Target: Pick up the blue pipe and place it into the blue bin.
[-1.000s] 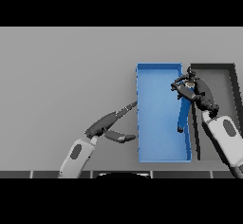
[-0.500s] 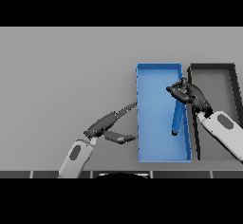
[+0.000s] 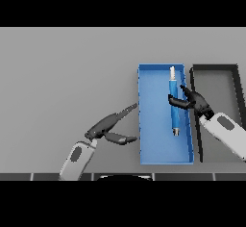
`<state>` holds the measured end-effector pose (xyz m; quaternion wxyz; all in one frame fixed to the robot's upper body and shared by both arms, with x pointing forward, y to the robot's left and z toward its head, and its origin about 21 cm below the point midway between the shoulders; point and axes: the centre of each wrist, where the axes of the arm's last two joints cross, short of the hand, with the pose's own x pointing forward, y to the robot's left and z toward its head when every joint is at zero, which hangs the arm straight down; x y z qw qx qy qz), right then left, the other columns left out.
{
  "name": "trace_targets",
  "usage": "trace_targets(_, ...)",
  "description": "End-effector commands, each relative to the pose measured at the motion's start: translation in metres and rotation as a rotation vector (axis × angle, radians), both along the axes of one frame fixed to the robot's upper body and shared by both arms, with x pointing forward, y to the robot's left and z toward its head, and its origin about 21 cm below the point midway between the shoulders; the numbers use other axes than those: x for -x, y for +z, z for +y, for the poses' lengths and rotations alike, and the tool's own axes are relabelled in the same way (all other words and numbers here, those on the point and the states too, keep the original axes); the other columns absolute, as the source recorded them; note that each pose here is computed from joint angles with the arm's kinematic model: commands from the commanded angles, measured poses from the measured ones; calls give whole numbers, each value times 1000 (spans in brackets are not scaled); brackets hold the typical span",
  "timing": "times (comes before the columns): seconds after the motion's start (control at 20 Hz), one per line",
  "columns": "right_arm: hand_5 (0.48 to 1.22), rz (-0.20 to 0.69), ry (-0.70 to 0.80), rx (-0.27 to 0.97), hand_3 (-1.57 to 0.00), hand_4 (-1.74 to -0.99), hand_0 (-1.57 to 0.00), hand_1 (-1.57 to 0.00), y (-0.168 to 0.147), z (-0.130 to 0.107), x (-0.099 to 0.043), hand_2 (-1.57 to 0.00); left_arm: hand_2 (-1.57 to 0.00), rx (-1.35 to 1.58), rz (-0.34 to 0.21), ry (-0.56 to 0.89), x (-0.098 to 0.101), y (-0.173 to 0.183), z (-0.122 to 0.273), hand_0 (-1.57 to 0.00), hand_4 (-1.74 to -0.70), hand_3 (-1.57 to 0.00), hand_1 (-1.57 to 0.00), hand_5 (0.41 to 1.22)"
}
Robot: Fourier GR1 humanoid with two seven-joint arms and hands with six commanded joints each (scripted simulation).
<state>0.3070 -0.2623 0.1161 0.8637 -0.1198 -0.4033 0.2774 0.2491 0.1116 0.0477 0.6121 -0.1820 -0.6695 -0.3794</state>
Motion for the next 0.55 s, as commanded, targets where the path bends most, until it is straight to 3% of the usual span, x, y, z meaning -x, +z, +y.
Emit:
trace_targets(0.0,713,3,2,9,-13,-1036,-25,-23,0,0,0,-23,1,-1,-1,-3,0,0,0,1,-887,1,1,429)
trace_targets(0.5,643,24,39,41,-3,-1022,-6,-5,-2,-1,-6,-5,1,-13,5,-7,1,-9,-8,1,-885,1,1,431)
